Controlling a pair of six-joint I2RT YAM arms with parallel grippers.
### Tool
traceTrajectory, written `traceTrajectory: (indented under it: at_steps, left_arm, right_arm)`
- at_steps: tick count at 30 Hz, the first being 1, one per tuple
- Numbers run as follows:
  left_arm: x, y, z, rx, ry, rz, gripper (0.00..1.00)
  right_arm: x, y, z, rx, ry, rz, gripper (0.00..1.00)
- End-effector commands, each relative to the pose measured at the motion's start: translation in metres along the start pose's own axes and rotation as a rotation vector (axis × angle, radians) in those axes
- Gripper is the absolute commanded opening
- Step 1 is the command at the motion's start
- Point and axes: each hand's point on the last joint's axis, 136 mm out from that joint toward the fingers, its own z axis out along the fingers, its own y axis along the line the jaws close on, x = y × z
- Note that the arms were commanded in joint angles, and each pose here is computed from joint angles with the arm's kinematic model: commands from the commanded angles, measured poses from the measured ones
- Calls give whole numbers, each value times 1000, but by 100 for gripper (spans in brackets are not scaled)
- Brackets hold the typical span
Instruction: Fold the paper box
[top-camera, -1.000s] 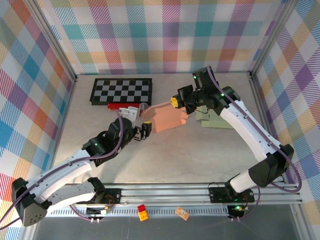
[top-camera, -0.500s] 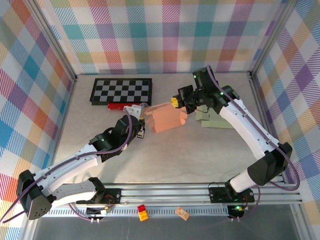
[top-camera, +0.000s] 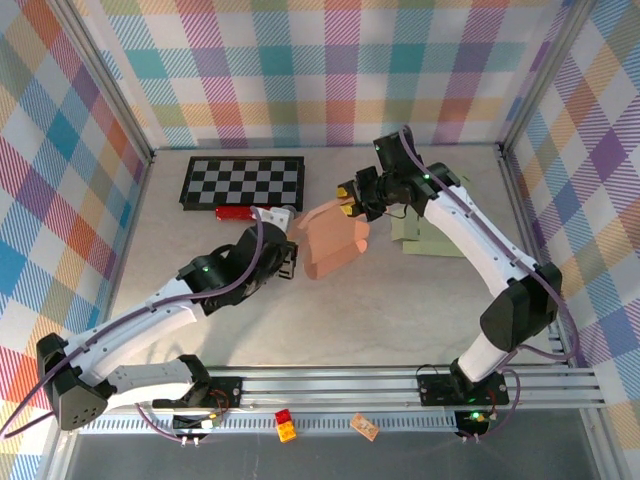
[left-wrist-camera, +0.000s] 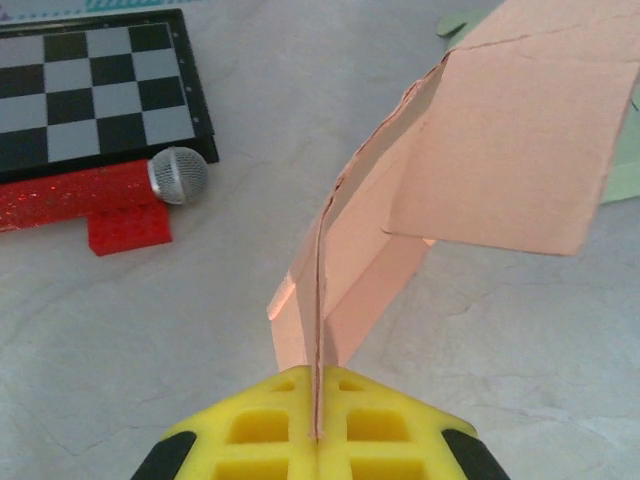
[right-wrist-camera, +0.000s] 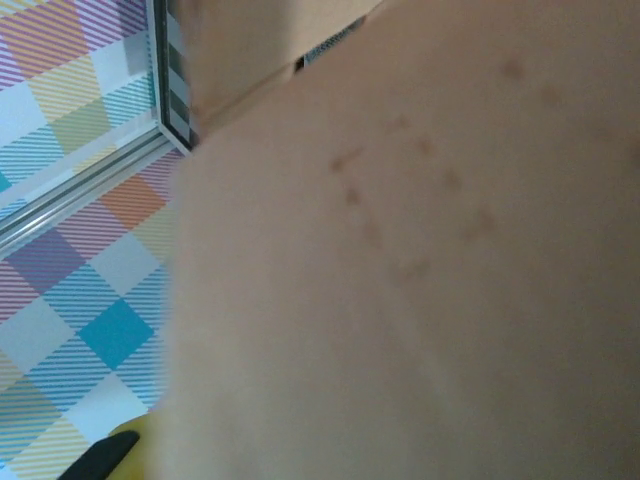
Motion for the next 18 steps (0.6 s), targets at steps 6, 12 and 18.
traceTrajectory:
  at_steps: [6, 12, 18]
  left_arm:
    - [-4, -10, -3, -24, 40, -44, 0]
    - [-1, -13, 3, -33, 73, -63, 0]
    - [0, -13, 3, -36, 80, -82, 0]
  right_arm:
    - [-3, 11, -16, -20, -68, -62, 29]
    - [-6, 19, -32, -41, -121, -109, 30]
    - [-1, 21, -35, -53, -127, -133, 31]
